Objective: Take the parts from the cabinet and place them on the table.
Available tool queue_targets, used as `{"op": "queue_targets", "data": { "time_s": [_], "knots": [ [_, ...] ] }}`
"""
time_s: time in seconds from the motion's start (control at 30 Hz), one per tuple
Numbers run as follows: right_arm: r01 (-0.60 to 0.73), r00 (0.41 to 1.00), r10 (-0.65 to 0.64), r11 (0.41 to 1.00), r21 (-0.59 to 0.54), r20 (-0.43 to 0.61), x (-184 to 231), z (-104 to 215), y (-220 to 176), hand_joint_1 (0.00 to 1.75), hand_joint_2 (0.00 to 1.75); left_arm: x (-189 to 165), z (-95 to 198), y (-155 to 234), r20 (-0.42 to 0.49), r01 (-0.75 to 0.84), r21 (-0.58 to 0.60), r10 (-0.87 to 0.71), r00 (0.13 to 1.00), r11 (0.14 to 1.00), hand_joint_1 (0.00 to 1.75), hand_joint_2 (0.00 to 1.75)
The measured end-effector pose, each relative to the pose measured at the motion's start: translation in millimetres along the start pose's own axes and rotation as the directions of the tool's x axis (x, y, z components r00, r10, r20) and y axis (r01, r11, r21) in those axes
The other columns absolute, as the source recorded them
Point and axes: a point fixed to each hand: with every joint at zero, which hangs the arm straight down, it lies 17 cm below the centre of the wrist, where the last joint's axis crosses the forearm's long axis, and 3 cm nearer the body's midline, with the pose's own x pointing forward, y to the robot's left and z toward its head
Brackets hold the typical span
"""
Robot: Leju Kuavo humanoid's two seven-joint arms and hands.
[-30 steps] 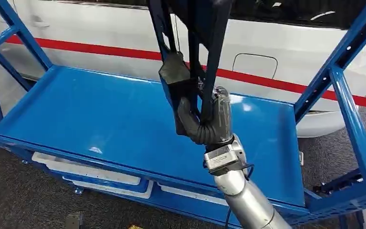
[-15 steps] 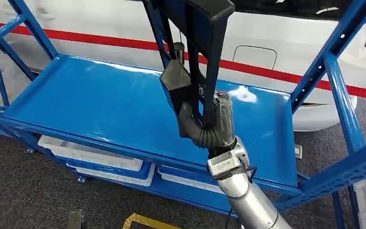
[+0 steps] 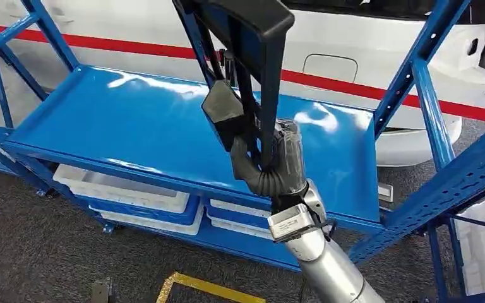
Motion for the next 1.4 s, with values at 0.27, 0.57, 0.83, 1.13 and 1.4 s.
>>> {"op": "queue_targets", "data": {
  "time_s": [0.27,0.57,0.83,1.13,1.4],
  "knots": [
    [-0.005,1.0,0.005,1.0,0.006,-0.003,-2,2,-1,1.75,1.75,0,0,-1,-0.001,-0.001,-0.002,0.001,1.0,1.0,0.0,1.75],
    [-0.004,1.0,0.004,1.0,0.006,0.002,0,1,0,1.75,1.75,-3,1,0,-0.005,-0.002,0.0,0.002,1.0,1.0,0.0,1.75],
    [-0.001,1.0,0.001,1.0,0.004,-0.007,-1,3,3,1.75,1.75,-4,2,1,-0.008,-0.005,0.008,0.005,1.0,1.0,0.0,1.75],
    [-0.026,1.0,0.026,1.0,0.01,0.011,2,3,5,1.75,1.75,2,0,0,0.013,0.001,-0.002,-0.001,1.0,1.0,0.0,1.75],
    [-0.043,0.999,0.043,0.999,0.029,0.01,1,9,10,1.75,1.75,0,2,-3,0.017,0.0,-0.015,0.0,1.0,1.0,0.0,1.75]
  ]
}}
